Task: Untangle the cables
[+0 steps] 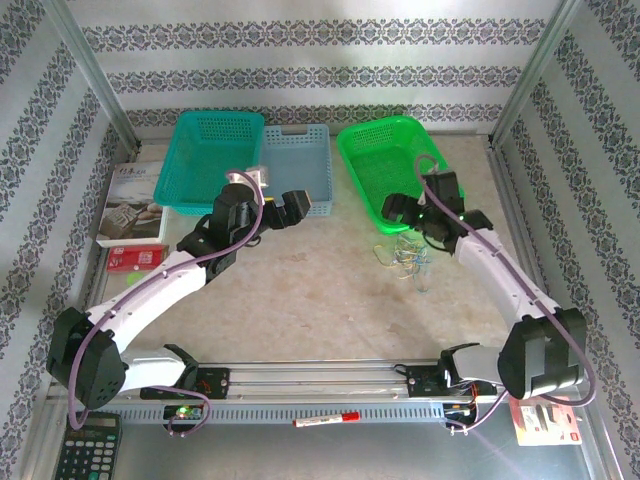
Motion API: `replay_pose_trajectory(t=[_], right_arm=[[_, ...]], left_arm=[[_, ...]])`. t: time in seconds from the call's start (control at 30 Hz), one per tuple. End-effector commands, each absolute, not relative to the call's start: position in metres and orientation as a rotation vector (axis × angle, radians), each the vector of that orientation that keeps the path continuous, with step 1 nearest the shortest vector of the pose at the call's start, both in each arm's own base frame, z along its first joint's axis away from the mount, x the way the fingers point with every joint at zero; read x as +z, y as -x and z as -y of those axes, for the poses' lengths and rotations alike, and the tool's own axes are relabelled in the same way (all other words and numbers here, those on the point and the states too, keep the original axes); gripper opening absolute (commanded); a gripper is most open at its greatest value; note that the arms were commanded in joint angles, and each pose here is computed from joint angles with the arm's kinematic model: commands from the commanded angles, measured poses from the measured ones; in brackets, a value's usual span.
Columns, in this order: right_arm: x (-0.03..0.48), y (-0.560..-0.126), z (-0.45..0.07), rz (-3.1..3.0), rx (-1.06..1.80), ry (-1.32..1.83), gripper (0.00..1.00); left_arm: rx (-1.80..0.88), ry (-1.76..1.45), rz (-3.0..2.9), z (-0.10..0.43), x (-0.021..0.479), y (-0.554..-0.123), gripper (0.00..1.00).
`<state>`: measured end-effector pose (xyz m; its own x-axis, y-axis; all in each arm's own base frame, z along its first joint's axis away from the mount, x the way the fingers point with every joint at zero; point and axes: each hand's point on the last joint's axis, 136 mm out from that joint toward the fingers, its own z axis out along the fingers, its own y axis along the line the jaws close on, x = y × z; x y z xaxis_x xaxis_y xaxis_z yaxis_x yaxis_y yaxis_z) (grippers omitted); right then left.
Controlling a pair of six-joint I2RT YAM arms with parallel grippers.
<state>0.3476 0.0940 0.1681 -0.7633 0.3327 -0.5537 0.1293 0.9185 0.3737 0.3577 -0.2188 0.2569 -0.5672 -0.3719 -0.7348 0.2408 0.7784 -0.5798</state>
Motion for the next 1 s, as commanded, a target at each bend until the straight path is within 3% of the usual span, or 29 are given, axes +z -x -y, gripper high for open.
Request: replay_pose_trajectory(t=[0.0,0.23,0.7,0.87,0.97], right_arm=[[0.156,-0.339,-0.111,-2.444,0.474,-0.336,0.95],[0.133,-0.348,-0.128,-2.491,0.465,-0.317,0.95],[0.133,-0.41,-0.158,-2.482,0.482,-0.219,0.94],[0.146,-0.388,-0.168,-2.477,0.533,-0.14,0.92],[0.153,-0.364,-0.146,-2.44,0.484,-0.176,0.92]], left_arm=[[-0.813,0.089,-2.035,0.215,0.253,-0.351,1.0],[-0.814,0.093,-2.041,0.213,0.248,-0.347,1.0],[-0.811,0.109,-2.033,0.21,0.248,-0.344,1.0],[-0.812,0.108,-2.032,0.209,0.248,-0.342,1.0],[-0.822,0.108,-2.034,0.209,0.248,-0.34,1.0]])
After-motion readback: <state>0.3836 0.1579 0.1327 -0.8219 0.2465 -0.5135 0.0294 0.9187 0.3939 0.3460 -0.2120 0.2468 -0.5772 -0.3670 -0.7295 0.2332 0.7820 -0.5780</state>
